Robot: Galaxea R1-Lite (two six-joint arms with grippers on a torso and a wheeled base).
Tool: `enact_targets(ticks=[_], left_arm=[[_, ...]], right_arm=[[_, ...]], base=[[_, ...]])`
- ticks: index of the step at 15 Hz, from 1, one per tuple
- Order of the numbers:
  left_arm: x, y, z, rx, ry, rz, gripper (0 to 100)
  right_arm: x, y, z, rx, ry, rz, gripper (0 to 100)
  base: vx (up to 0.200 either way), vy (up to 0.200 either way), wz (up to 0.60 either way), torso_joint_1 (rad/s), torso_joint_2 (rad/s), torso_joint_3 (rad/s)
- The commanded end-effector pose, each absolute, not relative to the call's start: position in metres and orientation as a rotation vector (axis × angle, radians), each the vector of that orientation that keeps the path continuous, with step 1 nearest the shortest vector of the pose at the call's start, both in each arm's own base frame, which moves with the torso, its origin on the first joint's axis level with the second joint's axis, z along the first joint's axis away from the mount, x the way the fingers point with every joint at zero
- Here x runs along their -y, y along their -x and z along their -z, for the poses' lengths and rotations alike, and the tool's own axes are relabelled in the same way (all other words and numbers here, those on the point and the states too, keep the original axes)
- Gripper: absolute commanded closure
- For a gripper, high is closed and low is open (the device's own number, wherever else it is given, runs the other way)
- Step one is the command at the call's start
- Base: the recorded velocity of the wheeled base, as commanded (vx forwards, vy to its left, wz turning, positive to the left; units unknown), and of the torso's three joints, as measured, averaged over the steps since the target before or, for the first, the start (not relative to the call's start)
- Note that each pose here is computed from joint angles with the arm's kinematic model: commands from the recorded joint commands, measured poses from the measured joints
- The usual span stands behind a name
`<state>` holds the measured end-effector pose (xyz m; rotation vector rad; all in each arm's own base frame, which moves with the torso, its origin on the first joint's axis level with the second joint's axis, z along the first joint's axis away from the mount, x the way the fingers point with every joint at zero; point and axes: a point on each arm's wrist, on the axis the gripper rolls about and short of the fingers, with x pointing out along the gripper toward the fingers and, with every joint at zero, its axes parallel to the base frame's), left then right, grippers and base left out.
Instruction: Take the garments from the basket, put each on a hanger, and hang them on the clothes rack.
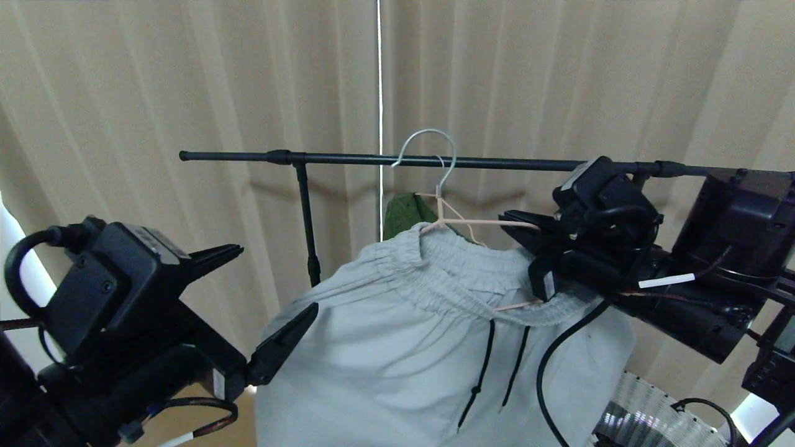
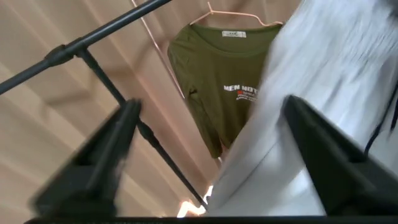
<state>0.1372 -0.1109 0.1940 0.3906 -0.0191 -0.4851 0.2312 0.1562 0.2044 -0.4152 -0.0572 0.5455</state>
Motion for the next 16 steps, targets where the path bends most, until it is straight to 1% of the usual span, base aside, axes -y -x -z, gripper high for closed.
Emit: enact_targets(ticks=[1, 4, 5, 6, 9, 11, 12, 14, 16], left_arm=[[0.099, -0.124, -0.190, 0.025, -0.381, 0.483, 0], [0.089, -0.120, -0.167, -0.058, -0.401, 0.462, 0], [0.089, -0.119, -0.164, -0.069, -0.405, 0.468, 0], [0.087, -0.117, -0.154, -0.105, -0.419, 0.490, 0], [0.090, -0.120, -0.155, -0.104, -0.416, 0.521, 0], [0.096, -0.142, -0.150, -0.165, -0.432, 0.479, 0], [0.099, -0.150, -0.150, -0.180, -0.430, 0.481, 0], [0.105, -0.159, -0.149, -0.189, -0.393, 0.499, 0], [0.107, -0.161, -0.147, -0.193, -0.395, 0.504, 0]], right_arm=[[-0.141, -0.224, -0.216, 0.091, 0.402, -0.508, 100], [-0.127, -0.216, -0.223, 0.114, 0.392, -0.472, 100], [-0.125, -0.215, -0.225, 0.118, 0.391, -0.469, 100], [-0.123, -0.212, -0.229, 0.137, 0.382, -0.470, 100], [-0.116, -0.200, -0.237, 0.170, 0.368, -0.471, 100], [-0.110, -0.190, -0.241, 0.192, 0.360, -0.469, 100], [-0.109, -0.188, -0.242, 0.196, 0.352, -0.475, 100], [-0.109, -0.185, -0.243, 0.204, 0.344, -0.484, 100], [-0.109, -0.186, -0.244, 0.203, 0.341, -0.485, 100]], base=[[0.000, 0.000, 0.00, 0.000, 0.00, 0.000], [0.000, 0.000, 0.00, 0.000, 0.00, 0.000], [0.000, 0.000, 0.00, 0.000, 0.00, 0.000], [0.000, 0.000, 0.00, 0.000, 0.00, 0.000], [0.000, 0.000, 0.00, 0.000, 0.00, 0.000], [0.000, 0.000, 0.00, 0.000, 0.00, 0.000], [0.000, 0.000, 0.00, 0.000, 0.00, 0.000], [0.000, 0.000, 0.00, 0.000, 0.00, 0.000], [0.000, 0.000, 0.00, 0.000, 0.00, 0.000]])
